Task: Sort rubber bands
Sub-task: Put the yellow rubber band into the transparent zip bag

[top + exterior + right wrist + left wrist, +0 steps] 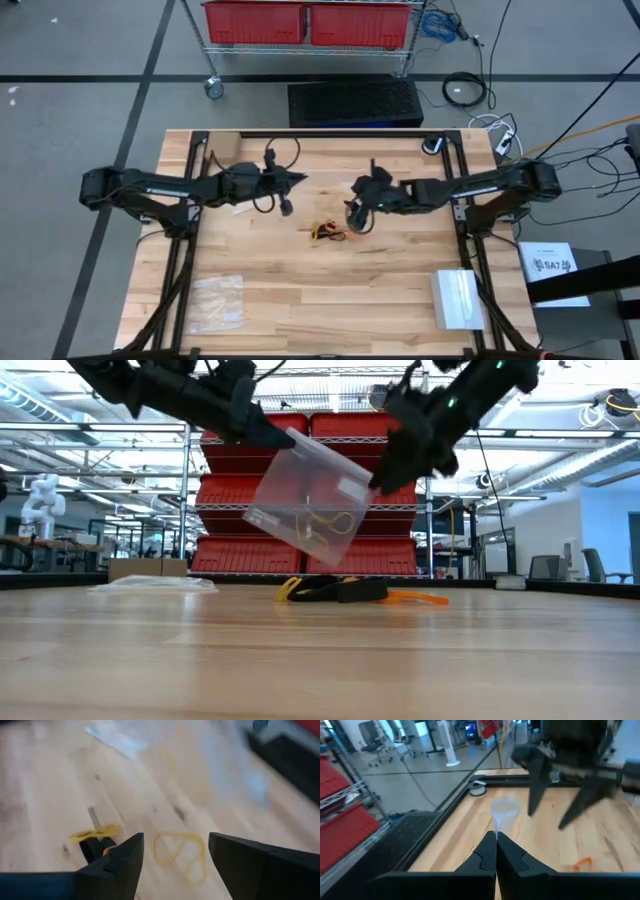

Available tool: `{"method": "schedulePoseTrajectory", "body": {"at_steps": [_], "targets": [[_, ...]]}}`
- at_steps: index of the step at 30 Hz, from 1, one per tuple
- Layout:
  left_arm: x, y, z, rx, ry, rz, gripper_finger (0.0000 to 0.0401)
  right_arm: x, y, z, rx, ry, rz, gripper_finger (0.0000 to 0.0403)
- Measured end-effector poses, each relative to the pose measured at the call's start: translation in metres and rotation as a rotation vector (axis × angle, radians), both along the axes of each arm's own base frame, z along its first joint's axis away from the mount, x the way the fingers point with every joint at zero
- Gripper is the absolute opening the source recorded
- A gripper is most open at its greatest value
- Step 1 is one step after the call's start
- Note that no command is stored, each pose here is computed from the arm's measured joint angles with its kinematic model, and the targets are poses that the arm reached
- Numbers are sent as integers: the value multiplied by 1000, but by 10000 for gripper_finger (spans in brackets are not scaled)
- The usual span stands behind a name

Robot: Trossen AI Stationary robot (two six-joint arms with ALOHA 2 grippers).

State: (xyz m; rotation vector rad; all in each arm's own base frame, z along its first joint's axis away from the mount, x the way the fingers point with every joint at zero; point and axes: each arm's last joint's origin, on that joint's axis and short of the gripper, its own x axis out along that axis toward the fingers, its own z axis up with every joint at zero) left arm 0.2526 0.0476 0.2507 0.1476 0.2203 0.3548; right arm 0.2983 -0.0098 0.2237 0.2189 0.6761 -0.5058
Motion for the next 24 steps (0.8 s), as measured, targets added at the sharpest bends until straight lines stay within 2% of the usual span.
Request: {"method": "schedulePoseTrajectory", "body": {"at_steps": [5, 11, 17, 24], "targets": [[-17, 0, 2, 11, 37, 78, 0, 15, -11, -39, 32, 97, -69, 218], [-36, -2, -1, 19, 1, 131, 0, 22, -37, -71, 59, 179, -138, 218], [-49, -3, 0, 21, -27, 137, 0, 28, -58, -87, 120, 156, -148, 218], [-50, -3, 0, 20, -29, 138, 0, 35, -64, -105, 195, 128, -164, 218]]}}
